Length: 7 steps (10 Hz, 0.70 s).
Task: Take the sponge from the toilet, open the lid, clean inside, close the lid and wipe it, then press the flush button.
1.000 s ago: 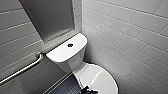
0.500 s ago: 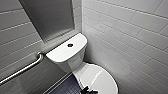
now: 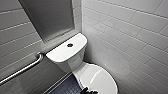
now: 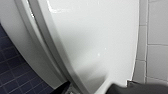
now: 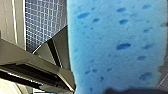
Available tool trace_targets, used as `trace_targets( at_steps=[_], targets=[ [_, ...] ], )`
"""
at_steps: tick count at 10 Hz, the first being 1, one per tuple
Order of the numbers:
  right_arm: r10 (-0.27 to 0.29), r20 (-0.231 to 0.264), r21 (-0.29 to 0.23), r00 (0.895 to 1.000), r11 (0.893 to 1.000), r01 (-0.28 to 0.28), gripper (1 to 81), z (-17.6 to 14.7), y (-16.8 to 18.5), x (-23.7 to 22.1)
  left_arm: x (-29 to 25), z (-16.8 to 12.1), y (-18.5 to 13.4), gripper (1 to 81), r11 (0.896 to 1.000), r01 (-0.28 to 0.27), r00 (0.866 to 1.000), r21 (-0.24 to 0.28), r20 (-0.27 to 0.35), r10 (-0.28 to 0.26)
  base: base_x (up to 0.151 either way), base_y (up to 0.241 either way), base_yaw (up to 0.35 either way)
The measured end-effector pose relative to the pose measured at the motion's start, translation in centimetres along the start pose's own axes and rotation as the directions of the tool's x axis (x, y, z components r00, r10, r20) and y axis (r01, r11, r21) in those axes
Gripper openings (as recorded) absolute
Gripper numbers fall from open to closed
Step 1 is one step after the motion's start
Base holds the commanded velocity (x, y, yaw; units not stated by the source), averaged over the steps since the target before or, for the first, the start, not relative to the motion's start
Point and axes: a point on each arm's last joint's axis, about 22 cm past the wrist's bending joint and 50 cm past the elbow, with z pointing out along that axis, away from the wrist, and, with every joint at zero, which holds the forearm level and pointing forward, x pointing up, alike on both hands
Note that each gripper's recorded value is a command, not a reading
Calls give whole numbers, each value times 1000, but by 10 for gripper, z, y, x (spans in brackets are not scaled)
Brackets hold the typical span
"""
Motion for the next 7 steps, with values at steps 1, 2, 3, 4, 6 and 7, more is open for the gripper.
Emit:
trace_targets(
  at_steps=[1,2,3,4,6,7],
  targets=[
    [1,0,0,1000,1000,-1,10,0,0,0,0,0,0,811,1000,0,1000,0,0,0,0,0,0],
    [1,1,3,1000,1000,-1,10,1,-1,-1,1,1,-1,811,1000,3,1000,4,-2,-3,0,0,0],
    [2,1,5,1000,1000,-2,10,2,-3,-1,1,1,-4,811,1000,4,1000,11,-3,-3,0,0,0],
    [2,1,5,1000,1000,-2,10,2,-3,-1,3,2,-7,811,1000,14,1000,21,-9,-14,0,0,0],
    [2,1,5,1000,1000,-2,10,2,-3,-1,2,8,-6,811,999,27,1000,31,-10,-26,0,0,0],
    [2,0,5,1000,1000,-2,10,2,-3,-1,3,9,-8,811,998,53,999,37,-14,-52,0,0,0]
  ],
)
